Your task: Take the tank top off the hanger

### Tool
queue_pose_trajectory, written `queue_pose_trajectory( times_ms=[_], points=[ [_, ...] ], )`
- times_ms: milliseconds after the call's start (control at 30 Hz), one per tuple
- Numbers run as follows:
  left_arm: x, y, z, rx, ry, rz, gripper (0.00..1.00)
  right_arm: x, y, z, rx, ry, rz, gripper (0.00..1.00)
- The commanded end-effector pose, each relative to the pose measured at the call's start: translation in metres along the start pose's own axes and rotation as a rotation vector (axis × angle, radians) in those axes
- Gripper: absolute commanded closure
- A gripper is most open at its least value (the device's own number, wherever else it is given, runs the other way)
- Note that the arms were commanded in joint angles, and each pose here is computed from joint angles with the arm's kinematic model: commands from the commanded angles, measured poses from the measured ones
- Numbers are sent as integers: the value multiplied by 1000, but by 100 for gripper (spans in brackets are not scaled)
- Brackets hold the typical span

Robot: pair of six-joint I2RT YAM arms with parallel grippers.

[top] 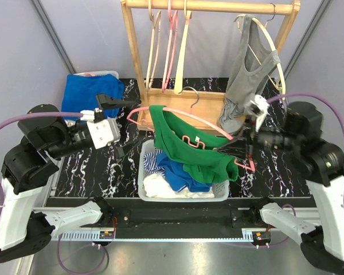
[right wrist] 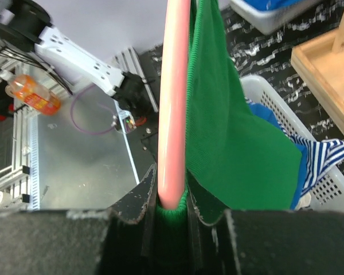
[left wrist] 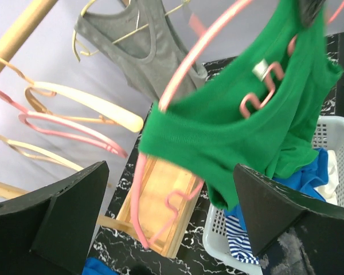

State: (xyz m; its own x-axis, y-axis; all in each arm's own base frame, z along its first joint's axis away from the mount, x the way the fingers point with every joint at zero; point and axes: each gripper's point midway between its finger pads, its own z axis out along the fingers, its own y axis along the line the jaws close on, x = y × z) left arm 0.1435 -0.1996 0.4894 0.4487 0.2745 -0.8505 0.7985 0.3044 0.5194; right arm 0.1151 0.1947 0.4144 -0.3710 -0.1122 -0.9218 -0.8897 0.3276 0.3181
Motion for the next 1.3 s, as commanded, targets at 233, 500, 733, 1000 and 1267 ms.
queue_pose_trajectory(
  times_ms=[233, 500, 733, 1000, 1267],
  points=[
    [14, -28, 28, 181, -8, -48, 1, -17, -12, 29, -30, 29, -148, 100],
    [27, -16, 47, 149, 26, -6, 1, -19, -8, 33, -39, 22, -268, 100],
    [28, -14, 56, 164, 27, -21, 1, -21, -5, 33, -53, 22, -324, 100],
    [23, -15, 61, 172, 5, -54, 11, -20, -9, 34, -34, 25, -352, 100],
    [28, -19, 54, 173, 19, -30, 54, -36, 3, 28, -53, -54, -408, 100]
  ],
)
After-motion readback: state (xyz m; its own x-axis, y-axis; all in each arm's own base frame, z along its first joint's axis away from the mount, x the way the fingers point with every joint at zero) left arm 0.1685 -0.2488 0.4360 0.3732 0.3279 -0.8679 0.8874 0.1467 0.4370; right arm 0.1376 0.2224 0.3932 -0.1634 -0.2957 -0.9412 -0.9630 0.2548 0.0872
